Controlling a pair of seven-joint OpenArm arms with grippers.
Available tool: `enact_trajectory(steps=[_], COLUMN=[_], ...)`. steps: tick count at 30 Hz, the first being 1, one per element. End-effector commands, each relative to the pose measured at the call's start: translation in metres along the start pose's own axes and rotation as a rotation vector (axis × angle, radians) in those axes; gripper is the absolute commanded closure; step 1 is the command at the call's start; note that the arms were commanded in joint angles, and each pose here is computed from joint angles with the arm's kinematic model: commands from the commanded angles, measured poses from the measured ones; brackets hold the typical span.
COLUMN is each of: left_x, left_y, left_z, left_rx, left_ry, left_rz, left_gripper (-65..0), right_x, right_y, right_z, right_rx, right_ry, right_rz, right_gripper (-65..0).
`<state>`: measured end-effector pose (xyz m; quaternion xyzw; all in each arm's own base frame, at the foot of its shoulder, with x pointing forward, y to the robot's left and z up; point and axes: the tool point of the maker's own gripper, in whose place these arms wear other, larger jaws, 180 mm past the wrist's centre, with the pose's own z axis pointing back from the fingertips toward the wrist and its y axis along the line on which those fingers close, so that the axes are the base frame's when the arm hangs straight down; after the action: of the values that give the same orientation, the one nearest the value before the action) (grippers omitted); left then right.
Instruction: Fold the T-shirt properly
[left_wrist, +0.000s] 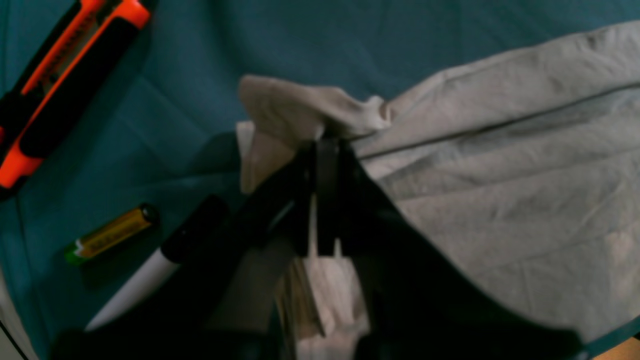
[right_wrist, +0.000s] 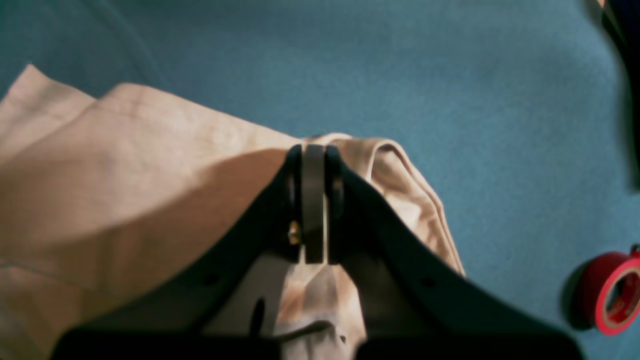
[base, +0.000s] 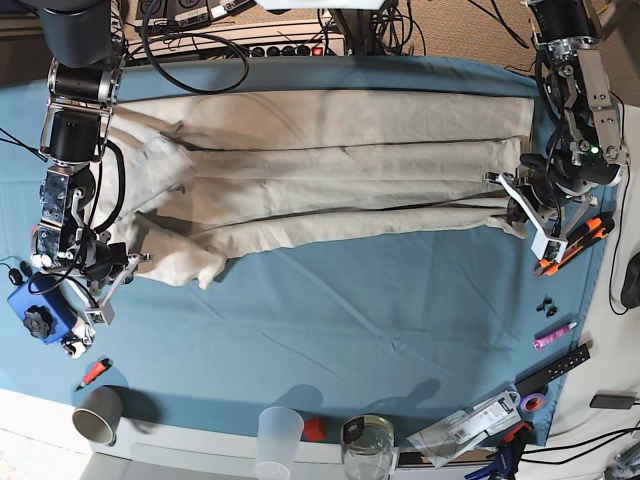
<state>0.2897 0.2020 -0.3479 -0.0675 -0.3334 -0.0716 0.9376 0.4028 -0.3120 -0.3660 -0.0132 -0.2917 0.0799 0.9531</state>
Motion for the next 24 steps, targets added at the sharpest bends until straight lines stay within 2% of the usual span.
enact_trajectory(steps=[1,7,13,16,21,24], left_x=[0.015,0.015,0.012,0.012,0.006,-0.004], left_y=[0.003,0.003,0.003,0.003,0.003,0.001], left_z=[0.005,0.005,0.005,0.005,0.005,0.005], left_rx=[0.005,0.005,0.006,0.008,0.007,0.003], left_ry=[-0.05,-0.049,-0.044,-0.04,-0.013,0.011], left_rz=[-0.012,-0.012,-0.012,-0.013,-0.012,-0.007], left_gripper=[0.0,0.0,0.0,0.0,0.0,0.0], right_x=[0.021,0.023,0.062,0.071,0.062,0.049], right_y=[-0.013,-0.012,0.0,0.009,0.01,0.012], right_z=[0.011,0.016,0.045,0.06,0.072,0.072], right_rx=[-0.027,-0.033,-0.039,-0.036,-0.066,-0.044], right_ry=[-0.058,-0.046,-0.159,-0.175,-0.137,-0.136], right_rz=[0.002,0.016,0.084,0.119,0.14,0.117], right_gripper=[0.0,0.0,0.0,0.0,0.0,0.0])
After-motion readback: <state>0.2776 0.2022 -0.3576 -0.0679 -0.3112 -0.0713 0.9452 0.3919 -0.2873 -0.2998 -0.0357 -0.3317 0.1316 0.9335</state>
